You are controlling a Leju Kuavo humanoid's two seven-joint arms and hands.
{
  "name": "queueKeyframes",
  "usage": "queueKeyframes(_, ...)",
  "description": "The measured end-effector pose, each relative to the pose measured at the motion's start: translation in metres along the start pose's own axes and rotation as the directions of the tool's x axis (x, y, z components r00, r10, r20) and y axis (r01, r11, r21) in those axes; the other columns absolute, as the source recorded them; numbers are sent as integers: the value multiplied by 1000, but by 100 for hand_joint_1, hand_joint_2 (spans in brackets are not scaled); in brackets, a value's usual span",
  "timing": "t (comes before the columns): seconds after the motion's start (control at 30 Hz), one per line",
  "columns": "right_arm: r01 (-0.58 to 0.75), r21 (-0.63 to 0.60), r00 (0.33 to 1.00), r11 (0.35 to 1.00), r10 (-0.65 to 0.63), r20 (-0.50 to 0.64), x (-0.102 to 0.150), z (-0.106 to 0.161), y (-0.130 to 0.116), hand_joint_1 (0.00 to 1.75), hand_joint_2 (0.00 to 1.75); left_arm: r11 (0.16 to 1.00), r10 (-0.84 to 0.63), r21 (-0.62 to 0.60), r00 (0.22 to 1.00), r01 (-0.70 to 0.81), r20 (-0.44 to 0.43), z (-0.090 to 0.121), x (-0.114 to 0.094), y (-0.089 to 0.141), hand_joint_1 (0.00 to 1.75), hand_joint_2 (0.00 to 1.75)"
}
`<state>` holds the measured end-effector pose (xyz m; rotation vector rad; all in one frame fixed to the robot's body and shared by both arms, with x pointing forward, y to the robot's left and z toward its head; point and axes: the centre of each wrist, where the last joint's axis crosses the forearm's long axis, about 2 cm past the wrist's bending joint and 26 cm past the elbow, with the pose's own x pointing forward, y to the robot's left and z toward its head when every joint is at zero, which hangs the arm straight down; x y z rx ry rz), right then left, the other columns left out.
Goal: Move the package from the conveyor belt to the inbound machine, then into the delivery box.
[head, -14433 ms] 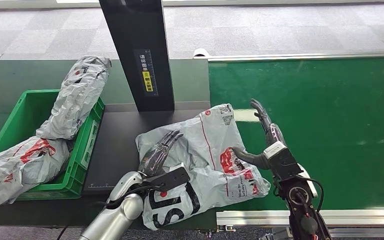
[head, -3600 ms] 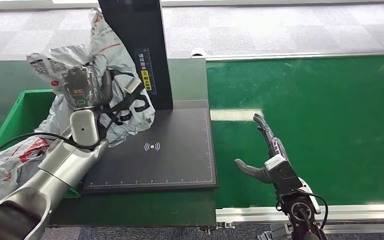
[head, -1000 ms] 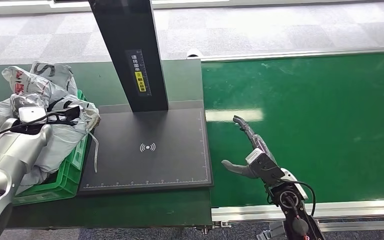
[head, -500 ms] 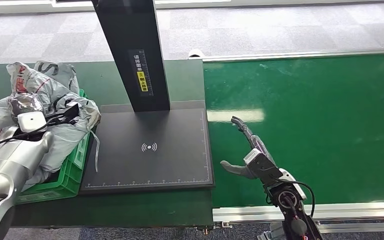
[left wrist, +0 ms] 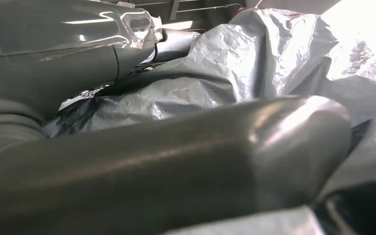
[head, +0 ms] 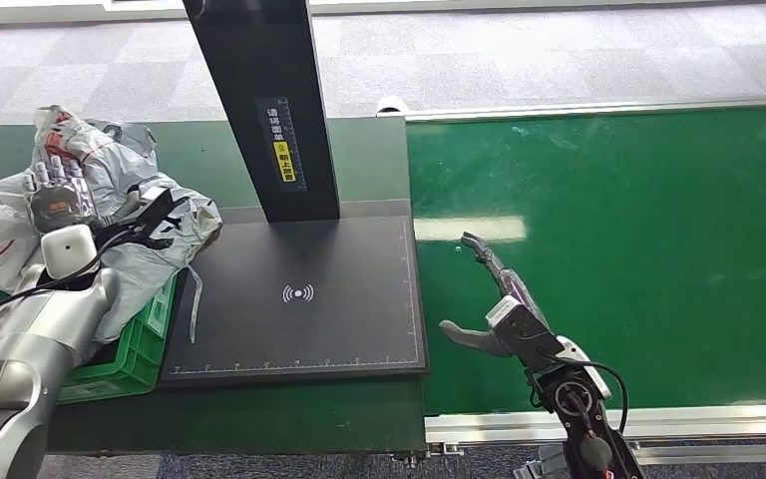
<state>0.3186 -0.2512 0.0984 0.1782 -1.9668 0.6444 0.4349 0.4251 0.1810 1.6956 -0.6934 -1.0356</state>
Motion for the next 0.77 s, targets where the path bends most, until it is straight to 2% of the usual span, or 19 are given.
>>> queueKeyframes(0.23,5,-2,1000,1000,-5,-6,0,0,0,0,175,992,67,104,998,-67,7,2,4,6,0,0)
queueKeyframes(0.4,11,-7,1000,1000,-11,-12,0,1,0,0,175,950,201,235,978,-207,48,0,0,13,0,0)
queueKeyframes(0.5,16,-10,1000,1000,-17,-19,-1,4,0,0,175,879,311,345,944,-330,111,-1,-4,20,0,0)
queueKeyframes(0.6,20,-15,999,1000,-21,-25,-3,7,-1,0,175,792,386,422,898,-440,213,1,-9,32,0,0)
queueKeyframes(0.73,20,-30,1000,999,-20,-20,-4,10,-3,0,175,602,493,478,769,-639,408,5,-13,47,0,0)
queueKeyframes(0.77,20,-32,1000,999,-20,-19,-4,10,-3,0,175,572,505,483,748,-663,430,6,-13,48,0,0)
